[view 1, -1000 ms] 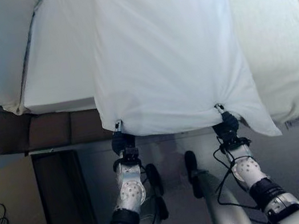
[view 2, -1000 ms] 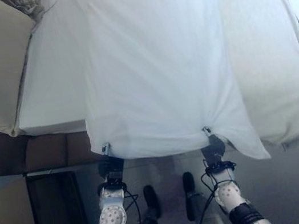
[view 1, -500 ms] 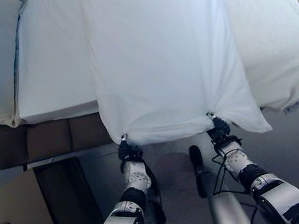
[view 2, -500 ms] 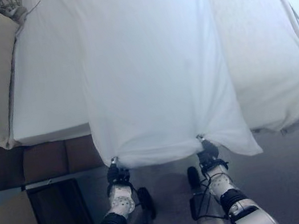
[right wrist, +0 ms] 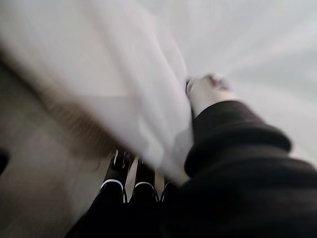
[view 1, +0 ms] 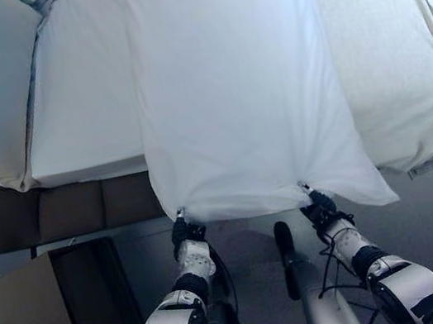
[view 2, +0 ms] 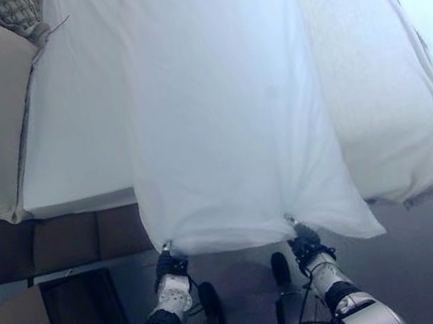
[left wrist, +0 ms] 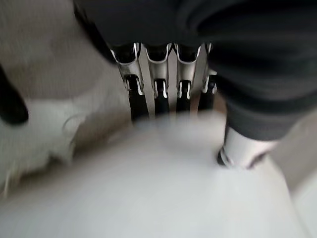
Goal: Make the bed
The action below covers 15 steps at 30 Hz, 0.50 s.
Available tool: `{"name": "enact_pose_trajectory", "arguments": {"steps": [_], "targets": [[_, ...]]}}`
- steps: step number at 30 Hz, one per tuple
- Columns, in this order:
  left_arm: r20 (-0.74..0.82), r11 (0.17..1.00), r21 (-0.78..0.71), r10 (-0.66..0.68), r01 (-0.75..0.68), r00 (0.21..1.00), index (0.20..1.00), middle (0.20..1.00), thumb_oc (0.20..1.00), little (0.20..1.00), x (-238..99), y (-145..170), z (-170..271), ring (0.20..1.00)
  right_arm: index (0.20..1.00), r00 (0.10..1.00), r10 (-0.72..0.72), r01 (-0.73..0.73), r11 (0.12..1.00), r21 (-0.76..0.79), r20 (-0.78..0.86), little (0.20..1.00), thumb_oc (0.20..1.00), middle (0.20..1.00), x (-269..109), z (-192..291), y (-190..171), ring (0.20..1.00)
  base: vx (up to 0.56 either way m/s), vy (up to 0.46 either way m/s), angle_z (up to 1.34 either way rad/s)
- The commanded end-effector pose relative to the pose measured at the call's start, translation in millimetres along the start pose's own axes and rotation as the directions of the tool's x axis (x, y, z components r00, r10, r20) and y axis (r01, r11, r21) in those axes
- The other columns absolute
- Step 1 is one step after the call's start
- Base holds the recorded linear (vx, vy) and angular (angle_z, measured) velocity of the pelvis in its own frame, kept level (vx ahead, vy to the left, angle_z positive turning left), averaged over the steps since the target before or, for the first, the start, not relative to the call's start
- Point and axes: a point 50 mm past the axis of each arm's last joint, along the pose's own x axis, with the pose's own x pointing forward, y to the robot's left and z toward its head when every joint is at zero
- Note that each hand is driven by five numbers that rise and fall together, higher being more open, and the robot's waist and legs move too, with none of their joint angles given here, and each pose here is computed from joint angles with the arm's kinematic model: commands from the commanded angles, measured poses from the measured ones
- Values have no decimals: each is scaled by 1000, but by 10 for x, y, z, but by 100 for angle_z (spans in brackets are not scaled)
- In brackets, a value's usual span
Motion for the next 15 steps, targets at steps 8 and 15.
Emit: {"name": "enact_pose_trajectory", "arguments": {"steps": [8,15], "targets": [[-55,994,87,71,-66,996,1000,1000,1000,1000,-50,365,-274,1000,1000,977,-146,123,981,-151,-155,1000,1000,1000,-231,-452,-547,1000,9,-10,0],[-65,885,389,-252,257,966,1000,1000,1000,1000,-271,161,-471,1000,1000,992,72,-98,957,-273,-103,1000,1000,1000,-246,-420,-311,1000,-13,-31,6]]}}
